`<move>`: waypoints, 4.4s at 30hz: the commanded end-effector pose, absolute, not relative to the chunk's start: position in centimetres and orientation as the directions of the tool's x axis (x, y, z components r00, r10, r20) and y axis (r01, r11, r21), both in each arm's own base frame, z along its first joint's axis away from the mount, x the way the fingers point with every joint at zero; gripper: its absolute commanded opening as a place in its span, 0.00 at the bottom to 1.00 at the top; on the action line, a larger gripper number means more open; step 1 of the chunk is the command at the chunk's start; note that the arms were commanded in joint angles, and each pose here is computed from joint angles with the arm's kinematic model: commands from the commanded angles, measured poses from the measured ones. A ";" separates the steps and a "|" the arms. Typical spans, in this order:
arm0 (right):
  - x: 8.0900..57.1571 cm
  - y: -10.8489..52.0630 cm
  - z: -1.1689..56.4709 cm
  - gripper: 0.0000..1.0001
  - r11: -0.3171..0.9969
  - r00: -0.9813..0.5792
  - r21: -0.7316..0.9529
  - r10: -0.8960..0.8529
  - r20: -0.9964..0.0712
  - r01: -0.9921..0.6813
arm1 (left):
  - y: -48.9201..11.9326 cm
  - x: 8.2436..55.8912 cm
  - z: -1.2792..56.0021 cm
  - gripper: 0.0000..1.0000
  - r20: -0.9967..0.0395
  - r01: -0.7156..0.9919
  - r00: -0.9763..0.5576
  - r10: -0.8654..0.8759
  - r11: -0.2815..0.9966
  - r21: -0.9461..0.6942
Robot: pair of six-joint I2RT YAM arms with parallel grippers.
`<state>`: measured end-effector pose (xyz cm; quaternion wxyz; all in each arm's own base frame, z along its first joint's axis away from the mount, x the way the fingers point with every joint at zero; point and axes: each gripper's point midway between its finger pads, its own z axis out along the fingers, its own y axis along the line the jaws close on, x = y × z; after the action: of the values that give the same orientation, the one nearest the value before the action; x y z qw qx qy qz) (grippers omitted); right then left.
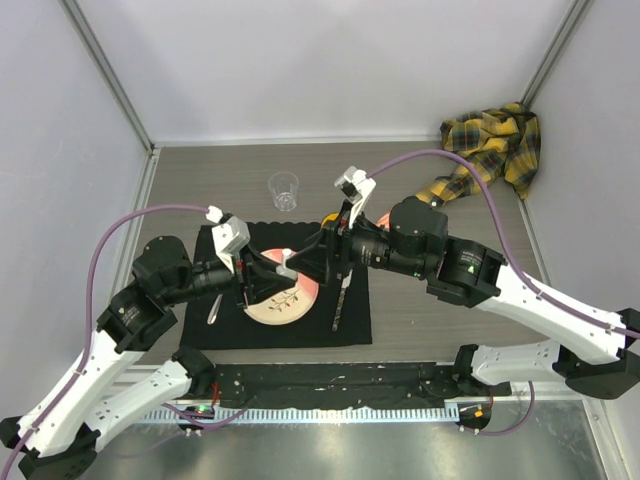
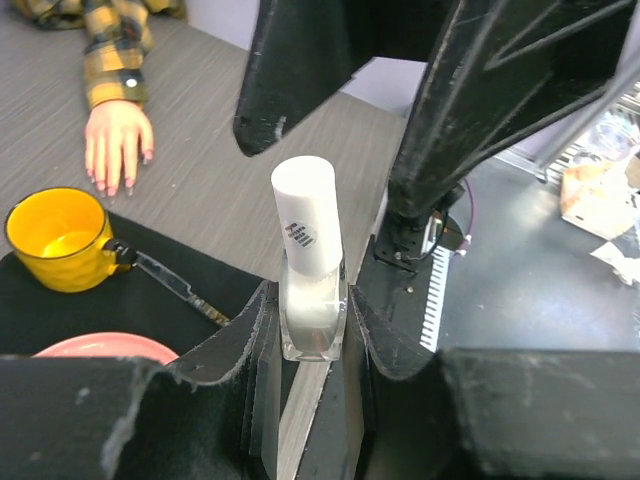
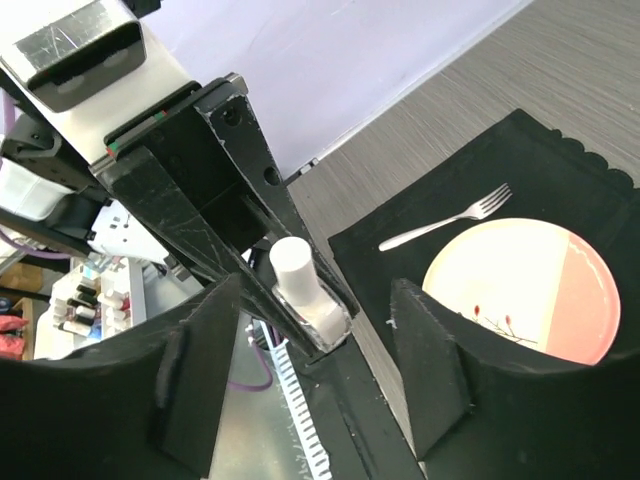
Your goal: Paint the nails
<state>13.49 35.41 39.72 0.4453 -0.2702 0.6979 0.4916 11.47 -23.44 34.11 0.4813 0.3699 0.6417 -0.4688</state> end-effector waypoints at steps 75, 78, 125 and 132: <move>12.9 38.1 39.7 0.39 0.365 -0.454 0.346 -0.272 -0.848 -0.864 | -22.0 12.0 32.6 0.00 -0.978 0.929 -0.177 0.110 0.347 -0.129; 12.7 38.3 39.6 0.40 0.352 -0.455 0.350 -0.281 -0.845 -0.868 | -21.9 12.1 32.5 0.00 -0.978 0.928 -0.176 0.115 0.350 -0.126; 12.1 37.5 40.3 0.01 0.266 -0.330 0.261 -0.260 -0.908 -0.928 | -22.4 10.0 31.7 0.00 -0.969 0.961 -0.189 0.159 0.232 -0.149; 12.3 37.5 40.1 0.01 0.281 -0.336 0.262 -0.261 -0.905 -0.923 | -22.3 10.0 31.8 0.00 -0.970 0.961 -0.185 0.156 0.237 -0.145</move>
<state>12.43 37.84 37.68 0.3574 -0.4280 0.7233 0.4073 10.31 -22.33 30.40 0.4457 0.4287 0.6575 -0.4303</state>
